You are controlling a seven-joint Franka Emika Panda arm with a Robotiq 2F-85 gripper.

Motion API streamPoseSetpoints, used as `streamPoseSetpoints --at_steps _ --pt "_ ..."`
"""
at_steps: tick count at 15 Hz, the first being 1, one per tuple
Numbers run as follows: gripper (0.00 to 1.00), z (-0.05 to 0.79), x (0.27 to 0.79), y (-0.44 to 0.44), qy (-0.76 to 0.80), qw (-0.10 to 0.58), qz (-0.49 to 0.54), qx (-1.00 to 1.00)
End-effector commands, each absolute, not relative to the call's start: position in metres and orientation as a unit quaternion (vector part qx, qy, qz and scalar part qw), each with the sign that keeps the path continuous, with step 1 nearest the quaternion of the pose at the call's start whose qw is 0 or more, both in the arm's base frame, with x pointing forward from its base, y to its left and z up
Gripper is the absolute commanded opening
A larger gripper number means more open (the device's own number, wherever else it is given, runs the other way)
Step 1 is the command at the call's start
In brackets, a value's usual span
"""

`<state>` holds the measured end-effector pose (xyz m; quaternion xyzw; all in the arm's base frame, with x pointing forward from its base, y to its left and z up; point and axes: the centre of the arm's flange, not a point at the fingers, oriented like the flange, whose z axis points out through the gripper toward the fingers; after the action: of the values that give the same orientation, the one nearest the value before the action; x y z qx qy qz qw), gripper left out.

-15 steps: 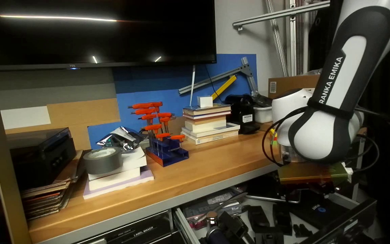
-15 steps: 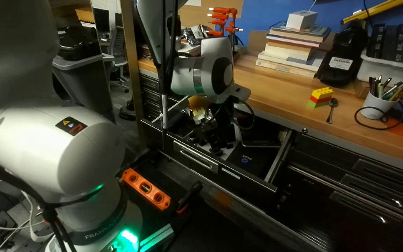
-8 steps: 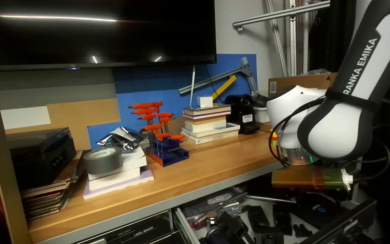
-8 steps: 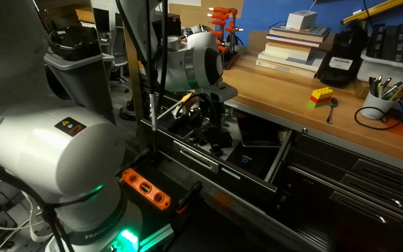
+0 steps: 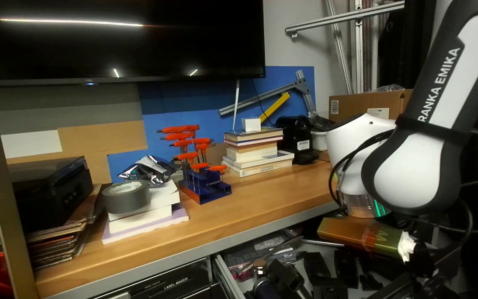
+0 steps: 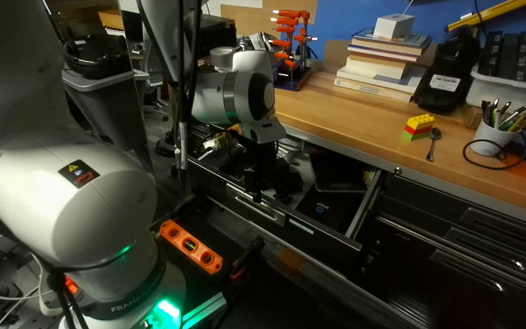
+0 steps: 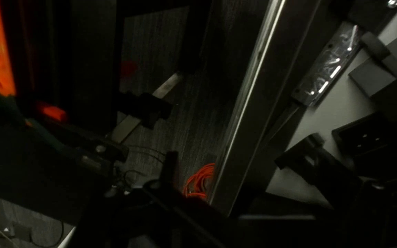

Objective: Put the three black objects in the open drawer then close the drawer

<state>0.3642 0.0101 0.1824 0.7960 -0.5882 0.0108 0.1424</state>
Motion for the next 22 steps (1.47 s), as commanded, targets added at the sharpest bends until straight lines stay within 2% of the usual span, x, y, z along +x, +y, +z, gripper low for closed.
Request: streamPoseSetpoints --at_steps 1,12,22 --pt "1.0 0.166 0.341 0.022 -0.633 0.099 0.013 0.768" --pt "1.0 0.138 0.365 0.026 -0.707 0.009 0.05 0.705" --pt "1.0 0.134 0.43 0.072 -0.67 -0.038 0.073 0.738"
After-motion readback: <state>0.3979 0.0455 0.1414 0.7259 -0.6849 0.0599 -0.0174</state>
